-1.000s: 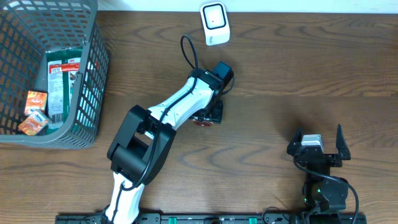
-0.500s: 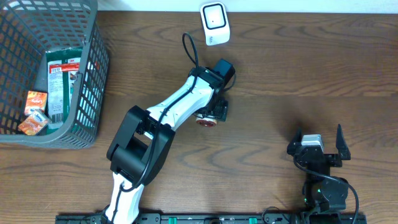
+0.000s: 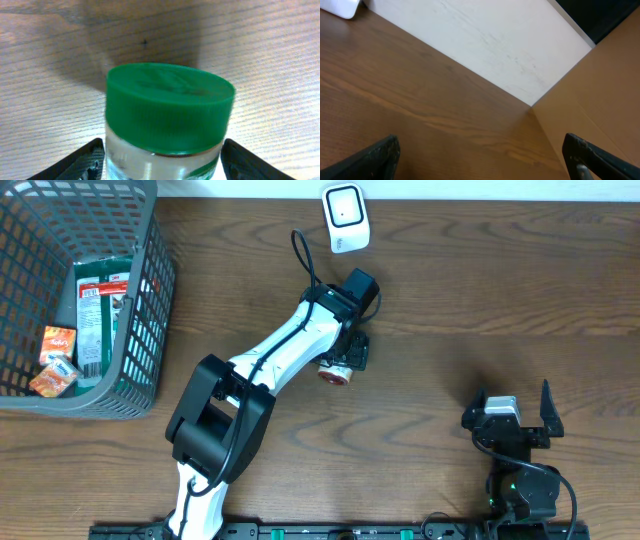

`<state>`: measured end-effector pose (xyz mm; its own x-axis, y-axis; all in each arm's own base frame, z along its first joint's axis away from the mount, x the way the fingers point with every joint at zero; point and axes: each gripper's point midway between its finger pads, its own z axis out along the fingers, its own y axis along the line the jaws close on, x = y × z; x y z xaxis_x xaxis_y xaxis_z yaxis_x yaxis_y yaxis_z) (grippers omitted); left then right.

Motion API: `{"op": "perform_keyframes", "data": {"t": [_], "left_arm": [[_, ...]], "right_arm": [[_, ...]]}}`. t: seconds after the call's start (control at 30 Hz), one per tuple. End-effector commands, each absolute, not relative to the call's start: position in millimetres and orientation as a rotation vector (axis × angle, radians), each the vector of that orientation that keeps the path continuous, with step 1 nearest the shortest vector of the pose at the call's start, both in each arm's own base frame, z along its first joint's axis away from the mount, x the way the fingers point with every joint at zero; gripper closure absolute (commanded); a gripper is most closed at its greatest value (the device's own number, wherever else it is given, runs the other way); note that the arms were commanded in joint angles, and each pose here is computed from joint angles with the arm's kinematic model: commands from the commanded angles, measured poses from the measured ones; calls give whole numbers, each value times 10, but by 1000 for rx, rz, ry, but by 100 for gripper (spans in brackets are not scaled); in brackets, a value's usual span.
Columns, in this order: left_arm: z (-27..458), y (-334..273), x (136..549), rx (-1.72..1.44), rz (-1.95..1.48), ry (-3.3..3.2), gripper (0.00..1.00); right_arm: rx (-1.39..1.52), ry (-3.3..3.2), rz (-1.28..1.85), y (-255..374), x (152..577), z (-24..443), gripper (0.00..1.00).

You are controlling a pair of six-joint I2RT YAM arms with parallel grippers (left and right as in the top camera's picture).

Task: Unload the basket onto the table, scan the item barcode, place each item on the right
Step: 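Lift the jar out and carry it toward the white scanner, then lower the jar onto the table in front of the scanner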

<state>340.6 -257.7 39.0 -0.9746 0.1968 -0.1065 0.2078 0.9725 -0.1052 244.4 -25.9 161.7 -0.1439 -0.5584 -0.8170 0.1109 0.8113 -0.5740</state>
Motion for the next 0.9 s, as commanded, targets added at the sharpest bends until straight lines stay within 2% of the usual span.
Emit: {"op": "perform_keyframes", "data": {"t": [0.0,0.23,0.47,0.67,0.87], "left_arm": [[630,-2656,3465,323,-247,2973,27],[828,-2771,3400,339,-376,2957,27],[826,-2864,3289,380,-404,2969,27],[889,-2711,3469,417,-202,2868,27],[982,-2648,3520,396,-178,2838,26]], "right_arm": [[-369,1623,-613,-259,2442,1609,1],[-369,1623,-613,-259,2442,1609,1],[-369,1623,-613,-259,2442,1609,1],[-369,1623,-613,-259,2442,1609,1],[-369,1623,-613,-259,2442,1608,1]]}}
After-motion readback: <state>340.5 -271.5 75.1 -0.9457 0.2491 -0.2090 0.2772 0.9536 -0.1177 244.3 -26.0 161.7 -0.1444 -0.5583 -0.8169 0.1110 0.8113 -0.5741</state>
